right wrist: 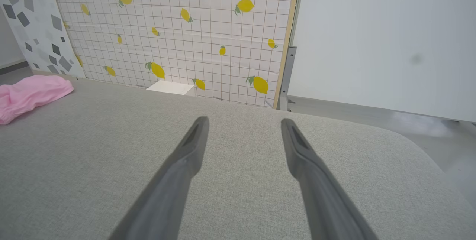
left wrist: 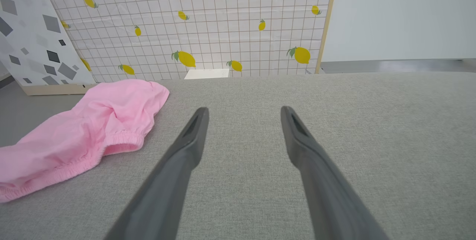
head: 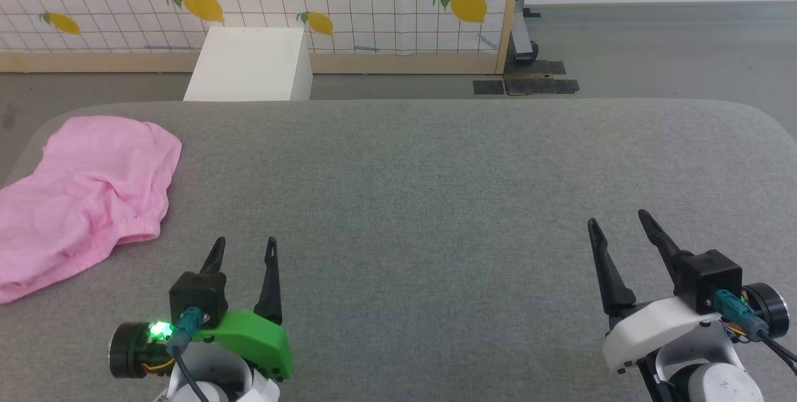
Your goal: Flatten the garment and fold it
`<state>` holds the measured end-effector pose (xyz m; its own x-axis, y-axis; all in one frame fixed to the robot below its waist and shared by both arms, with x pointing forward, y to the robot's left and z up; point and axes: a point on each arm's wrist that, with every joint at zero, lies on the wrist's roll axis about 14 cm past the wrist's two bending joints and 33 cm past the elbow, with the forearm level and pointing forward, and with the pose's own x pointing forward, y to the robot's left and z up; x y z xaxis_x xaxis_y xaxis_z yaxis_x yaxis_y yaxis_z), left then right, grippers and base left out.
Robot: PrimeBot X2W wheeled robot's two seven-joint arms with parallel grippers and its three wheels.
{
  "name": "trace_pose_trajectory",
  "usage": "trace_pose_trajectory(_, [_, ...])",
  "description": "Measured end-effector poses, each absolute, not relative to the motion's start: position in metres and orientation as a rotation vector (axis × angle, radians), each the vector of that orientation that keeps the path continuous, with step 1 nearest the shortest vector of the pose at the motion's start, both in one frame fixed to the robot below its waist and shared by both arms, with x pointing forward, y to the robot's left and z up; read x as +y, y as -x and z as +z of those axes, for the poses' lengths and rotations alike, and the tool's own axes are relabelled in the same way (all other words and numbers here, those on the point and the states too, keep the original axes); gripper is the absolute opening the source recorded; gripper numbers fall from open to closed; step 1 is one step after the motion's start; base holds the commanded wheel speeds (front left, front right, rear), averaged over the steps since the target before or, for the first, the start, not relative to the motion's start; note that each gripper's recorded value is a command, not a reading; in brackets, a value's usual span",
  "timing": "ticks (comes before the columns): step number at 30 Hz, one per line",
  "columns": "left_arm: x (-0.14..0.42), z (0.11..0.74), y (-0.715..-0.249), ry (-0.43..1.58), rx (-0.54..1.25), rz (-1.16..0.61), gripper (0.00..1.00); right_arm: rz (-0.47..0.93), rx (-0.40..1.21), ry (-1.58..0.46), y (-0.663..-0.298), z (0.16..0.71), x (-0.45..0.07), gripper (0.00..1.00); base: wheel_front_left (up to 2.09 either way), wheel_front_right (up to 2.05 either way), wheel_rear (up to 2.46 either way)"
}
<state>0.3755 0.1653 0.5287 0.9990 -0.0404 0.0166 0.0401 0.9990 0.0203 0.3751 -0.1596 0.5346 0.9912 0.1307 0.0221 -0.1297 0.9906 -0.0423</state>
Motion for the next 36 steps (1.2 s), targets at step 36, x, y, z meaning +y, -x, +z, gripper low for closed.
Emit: trace_pose_trajectory(36, [0.1663, 0.5378, -0.3744, 0.056, -0.069, -0.024, 1.00, 0.131, -0.053, -0.002, -0.3767, 0.5355, -0.1596, 1.00, 0.00, 0.00, 0.00])
